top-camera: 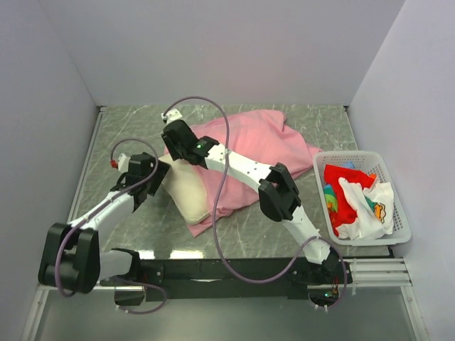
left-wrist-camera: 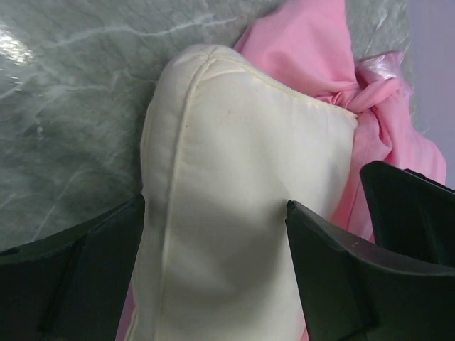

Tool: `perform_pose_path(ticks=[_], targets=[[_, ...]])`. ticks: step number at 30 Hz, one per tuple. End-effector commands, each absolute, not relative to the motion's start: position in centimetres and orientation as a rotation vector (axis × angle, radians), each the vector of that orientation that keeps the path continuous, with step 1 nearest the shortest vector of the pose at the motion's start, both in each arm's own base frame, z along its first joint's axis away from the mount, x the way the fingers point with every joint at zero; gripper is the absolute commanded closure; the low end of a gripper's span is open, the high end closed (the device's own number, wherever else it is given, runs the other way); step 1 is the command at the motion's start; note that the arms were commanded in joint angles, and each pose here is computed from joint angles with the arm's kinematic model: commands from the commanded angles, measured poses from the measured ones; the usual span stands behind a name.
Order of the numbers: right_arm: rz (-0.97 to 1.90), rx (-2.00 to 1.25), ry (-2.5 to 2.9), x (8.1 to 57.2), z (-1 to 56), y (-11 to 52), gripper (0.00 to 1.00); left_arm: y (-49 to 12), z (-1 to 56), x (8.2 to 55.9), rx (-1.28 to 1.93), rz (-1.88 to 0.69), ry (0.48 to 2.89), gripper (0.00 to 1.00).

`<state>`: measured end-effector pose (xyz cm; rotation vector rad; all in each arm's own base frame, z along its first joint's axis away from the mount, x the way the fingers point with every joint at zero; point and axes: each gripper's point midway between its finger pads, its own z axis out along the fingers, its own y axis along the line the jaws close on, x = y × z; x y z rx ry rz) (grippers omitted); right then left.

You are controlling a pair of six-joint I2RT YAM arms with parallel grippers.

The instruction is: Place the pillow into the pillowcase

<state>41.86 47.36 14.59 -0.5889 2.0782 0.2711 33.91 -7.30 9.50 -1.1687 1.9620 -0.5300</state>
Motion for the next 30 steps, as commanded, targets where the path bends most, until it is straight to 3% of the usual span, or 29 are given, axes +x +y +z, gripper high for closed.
perform_pose_path(ticks=[1, 5, 7, 8, 10, 11, 13, 15, 20, 25, 28, 30], targets=[[0.228, -0.526, 2.028, 43.5, 17.2, 46.5, 0.45, -9.3, 11.4, 36.4, -1.051, -0.692, 1.924, 0.14], [0.176, -0.530, 2.065, 43.8, 14.9, 46.0, 0.45, -9.3, 9.7, 37.0, -1.083, -0.669, 1.948, 0.14], [0.170, -0.531, 2.081, 44.0, 13.9, 45.9, 0.44, -9.9, 9.8, 37.7, -1.063, -0.714, 1.935, 0.21], [0.175, -0.535, 2.092, 44.0, 13.4, 46.0, 0.44, -10.2, 9.9, 37.8, -1.049, -0.735, 1.928, 0.37], [0.184, -0.532, 2.111, 44.2, 12.4, 46.2, 0.44, -10.7, 9.9, 38.0, -1.015, -0.788, 1.907, 0.59], [0.177, -0.535, 2.129, 44.0, 11.9, 46.0, 0.44, -10.9, 9.9, 38.1, -1.008, -0.805, 1.898, 0.82], [0.179, -0.528, 2.142, 44.3, 11.4, 45.8, 0.47, -10.9, 8.8, 37.6, -1.021, -0.812, 1.903, 0.99], [0.187, -0.522, 2.140, 44.5, 11.6, 45.8, 0.53, -11.7, 9.0, 37.3, -0.994, -0.880, 1.880, 0.99], [0.265, -0.503, 2.112, 44.4, 15.7, 46.4, 0.97, -13.2, 10.0, 35.9, -0.932, -0.961, 1.844, 0.99], [0.669, -0.563, 2.040, 37.1, 25.6, 50.3, 1.00, -13.9, 14.1, 34.8, -0.939, -1.021, 1.686, 0.99], [0.680, -0.613, 2.009, 31.7, 29.3, 50.9, 1.00, -13.0, 16.5, 33.9, -1.037, -0.974, 1.547, 0.99], [0.704, -0.658, 2.049, 28.4, 28.4, 51.3, 1.00, -13.3, 17.7, 34.0, -1.057, -0.997, 1.514, 0.99]])
